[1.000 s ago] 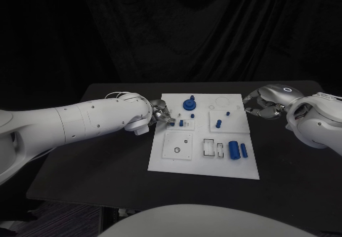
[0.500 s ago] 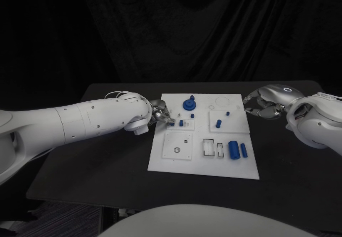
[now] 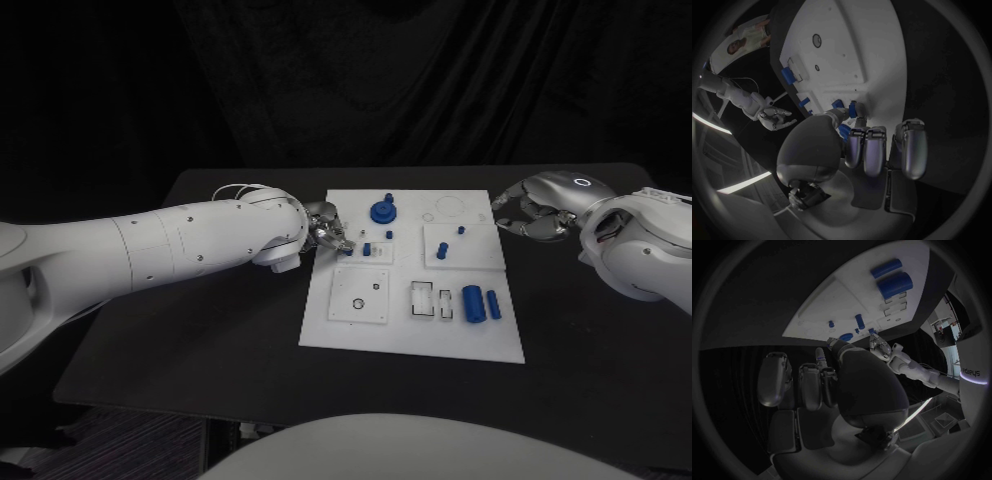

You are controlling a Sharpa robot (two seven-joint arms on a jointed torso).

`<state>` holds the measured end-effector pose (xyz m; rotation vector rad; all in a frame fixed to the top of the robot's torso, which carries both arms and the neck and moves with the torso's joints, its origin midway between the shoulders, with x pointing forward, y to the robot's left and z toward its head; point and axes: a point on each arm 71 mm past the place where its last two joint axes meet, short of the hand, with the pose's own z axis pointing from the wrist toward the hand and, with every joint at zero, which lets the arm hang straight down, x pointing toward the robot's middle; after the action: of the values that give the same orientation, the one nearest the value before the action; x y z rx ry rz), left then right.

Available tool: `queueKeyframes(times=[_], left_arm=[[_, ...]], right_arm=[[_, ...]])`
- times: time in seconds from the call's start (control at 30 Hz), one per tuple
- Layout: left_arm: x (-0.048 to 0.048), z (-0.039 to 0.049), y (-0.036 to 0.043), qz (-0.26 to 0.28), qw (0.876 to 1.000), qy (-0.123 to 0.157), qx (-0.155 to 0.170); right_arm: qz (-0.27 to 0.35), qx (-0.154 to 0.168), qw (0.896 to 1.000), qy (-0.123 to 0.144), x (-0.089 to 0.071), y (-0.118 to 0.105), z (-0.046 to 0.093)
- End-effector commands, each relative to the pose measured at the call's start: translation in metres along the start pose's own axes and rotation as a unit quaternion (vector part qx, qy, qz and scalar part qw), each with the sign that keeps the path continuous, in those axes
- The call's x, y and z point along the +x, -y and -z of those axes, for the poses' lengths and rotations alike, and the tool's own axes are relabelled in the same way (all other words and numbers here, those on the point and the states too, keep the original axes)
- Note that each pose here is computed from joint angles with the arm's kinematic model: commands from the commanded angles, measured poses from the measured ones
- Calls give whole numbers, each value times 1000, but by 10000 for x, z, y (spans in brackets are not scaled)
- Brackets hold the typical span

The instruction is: Assemble the parts on the task board

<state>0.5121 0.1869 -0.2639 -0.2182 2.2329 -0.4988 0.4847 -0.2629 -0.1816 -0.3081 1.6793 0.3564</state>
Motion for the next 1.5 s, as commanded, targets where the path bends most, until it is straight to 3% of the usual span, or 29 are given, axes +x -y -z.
queueKeyframes(times=[0.03,0.9,1.5], left_arm=[[82,-13,-82,-16,999,-17,-24],[126,-16,-38,-19,999,-25,-30],[133,-19,-64,-21,999,-32,-34]], right_arm=[[1,8,1000,-3,13,11,5],[1,10,1000,-4,15,8,-1],[1,10,1000,-5,16,9,-3]])
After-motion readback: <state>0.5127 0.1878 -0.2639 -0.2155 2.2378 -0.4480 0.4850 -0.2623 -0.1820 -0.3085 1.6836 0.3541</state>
